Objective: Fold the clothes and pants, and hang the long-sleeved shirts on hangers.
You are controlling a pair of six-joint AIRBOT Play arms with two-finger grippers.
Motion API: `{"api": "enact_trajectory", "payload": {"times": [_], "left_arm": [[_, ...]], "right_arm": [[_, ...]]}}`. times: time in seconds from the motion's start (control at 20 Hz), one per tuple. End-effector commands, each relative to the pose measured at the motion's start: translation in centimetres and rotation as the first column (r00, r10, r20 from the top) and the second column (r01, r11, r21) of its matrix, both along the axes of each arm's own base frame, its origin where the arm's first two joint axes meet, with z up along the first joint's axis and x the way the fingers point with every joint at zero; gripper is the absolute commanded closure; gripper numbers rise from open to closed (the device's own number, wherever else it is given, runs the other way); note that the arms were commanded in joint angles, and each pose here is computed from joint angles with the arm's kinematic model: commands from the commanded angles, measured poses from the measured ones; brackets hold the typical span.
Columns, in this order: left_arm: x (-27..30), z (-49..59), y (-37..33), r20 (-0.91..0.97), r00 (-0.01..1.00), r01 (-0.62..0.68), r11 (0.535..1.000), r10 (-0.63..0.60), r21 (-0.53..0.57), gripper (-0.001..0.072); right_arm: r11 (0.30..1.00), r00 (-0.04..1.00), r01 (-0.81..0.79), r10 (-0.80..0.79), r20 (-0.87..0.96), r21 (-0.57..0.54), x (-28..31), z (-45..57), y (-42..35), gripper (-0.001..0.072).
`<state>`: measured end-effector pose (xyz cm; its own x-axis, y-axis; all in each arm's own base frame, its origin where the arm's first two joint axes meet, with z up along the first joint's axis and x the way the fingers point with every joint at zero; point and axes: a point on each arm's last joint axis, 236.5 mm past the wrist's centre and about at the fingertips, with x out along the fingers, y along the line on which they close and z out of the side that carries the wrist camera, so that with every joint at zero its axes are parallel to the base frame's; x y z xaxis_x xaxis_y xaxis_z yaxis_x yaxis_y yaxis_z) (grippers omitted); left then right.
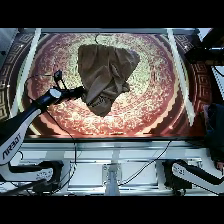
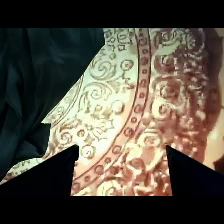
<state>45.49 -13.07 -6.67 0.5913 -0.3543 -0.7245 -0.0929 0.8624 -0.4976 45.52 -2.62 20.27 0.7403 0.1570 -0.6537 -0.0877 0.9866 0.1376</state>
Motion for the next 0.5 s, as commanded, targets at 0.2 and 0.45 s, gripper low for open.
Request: {"api": "enact_trajectory", "payload": {"times": [0.2, 0.45], "left_arm": [[-7.8, 14.1, 0.2, 0.132, 0.957, 0.236, 0.958, -0.258, 0.165, 0.0687], [-17.5, 21.4, 3.7, 0.168, 0.966, 0.159, 0.961, -0.199, 0.225, 0.0687]], "right_arm": [[0.997, 0.975, -0.075, 0.080, -0.208, 0.033, -4.0, -3.1, 1.7, 0.0398], [0.968, 0.942, -0.178, 0.220, -0.252, 0.179, -6.2, -3.1, 6.5, 0.0398]]}}
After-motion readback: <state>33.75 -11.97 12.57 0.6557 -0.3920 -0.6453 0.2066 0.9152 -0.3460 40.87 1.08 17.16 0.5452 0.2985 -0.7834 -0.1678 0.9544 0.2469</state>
